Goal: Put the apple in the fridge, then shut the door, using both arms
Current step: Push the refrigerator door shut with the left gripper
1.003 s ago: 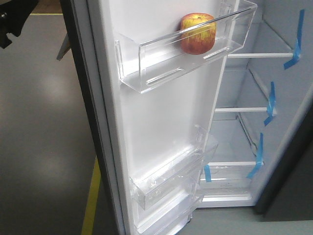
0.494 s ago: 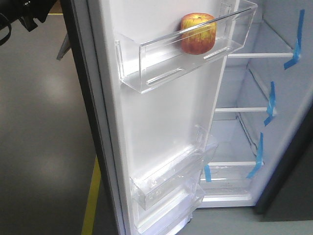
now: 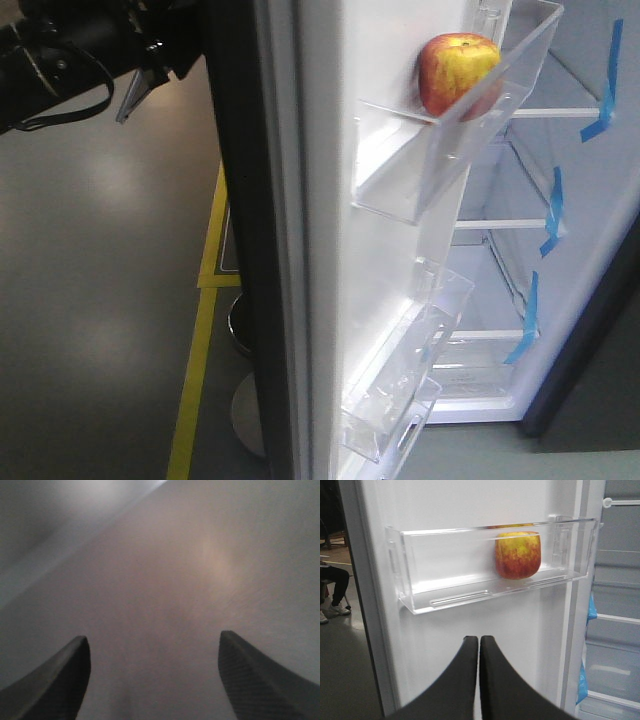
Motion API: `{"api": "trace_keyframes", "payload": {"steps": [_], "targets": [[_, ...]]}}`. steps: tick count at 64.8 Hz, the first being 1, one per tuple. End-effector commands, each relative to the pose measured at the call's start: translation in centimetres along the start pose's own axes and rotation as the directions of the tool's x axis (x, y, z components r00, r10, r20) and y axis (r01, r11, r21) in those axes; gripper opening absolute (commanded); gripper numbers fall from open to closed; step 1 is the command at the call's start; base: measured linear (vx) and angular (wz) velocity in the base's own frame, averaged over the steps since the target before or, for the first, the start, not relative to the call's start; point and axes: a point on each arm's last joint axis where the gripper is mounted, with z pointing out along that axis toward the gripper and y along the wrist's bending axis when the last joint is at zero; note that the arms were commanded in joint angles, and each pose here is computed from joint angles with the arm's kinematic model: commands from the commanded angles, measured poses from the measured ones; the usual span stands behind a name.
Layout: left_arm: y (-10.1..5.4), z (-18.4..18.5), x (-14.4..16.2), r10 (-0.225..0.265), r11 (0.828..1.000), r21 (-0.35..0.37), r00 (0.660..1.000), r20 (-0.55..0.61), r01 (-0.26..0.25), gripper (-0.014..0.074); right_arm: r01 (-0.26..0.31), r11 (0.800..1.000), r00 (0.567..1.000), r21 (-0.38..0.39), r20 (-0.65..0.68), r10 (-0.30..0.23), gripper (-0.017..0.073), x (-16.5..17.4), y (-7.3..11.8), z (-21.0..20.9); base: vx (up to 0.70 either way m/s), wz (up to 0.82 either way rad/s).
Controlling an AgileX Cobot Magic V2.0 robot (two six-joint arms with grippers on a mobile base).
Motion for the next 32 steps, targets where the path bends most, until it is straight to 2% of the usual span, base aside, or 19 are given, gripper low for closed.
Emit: {"api": "trace_keyframes", "payload": {"steps": [1,7,19,26,32], "targets": [[-4.1,1.3,1.4,0.033,0.988,0.153,0.997,-0.064,-0.023,0.0524,-0.01,1.0,0.998,0.03,0.055,0.009,-0.0002,-1.1,-0.2,0.0,0.0,0.0],[-5.1,3.0,3.0,0.029,0.982,0.188,0.994,-0.108,-0.008,0.0524,-0.01,1.0,0.998,0.03,0.055,0.009,-0.0002,-1.1,-0.2,0.0,0.0,0.0],[-7.4,7.2,5.0,0.067,0.96,0.281,0.983,-0.174,-0.016,0.0524,-0.01,1.0,0.998,0.03,0.055,0.009,-0.0002,-1.1,-0.2,0.0,0.0,0.0],[-8.0,8.7,5.2,0.15,0.957,0.273,0.969,-0.194,-0.094,0.0524,-0.017,1.0,0.998,0.025,0.056,0.016,-0.0002,-1.1,-0.2,0.0,0.0,0.0],[-8.4,8.9,5.1,0.234,0.946,0.275,0.947,-0.221,-0.17,0.0524,-0.023,0.999,0.998,0.023,0.058,0.022,-0.0002,-1.1,-0.2,0.0,0.0,0.0]]}}
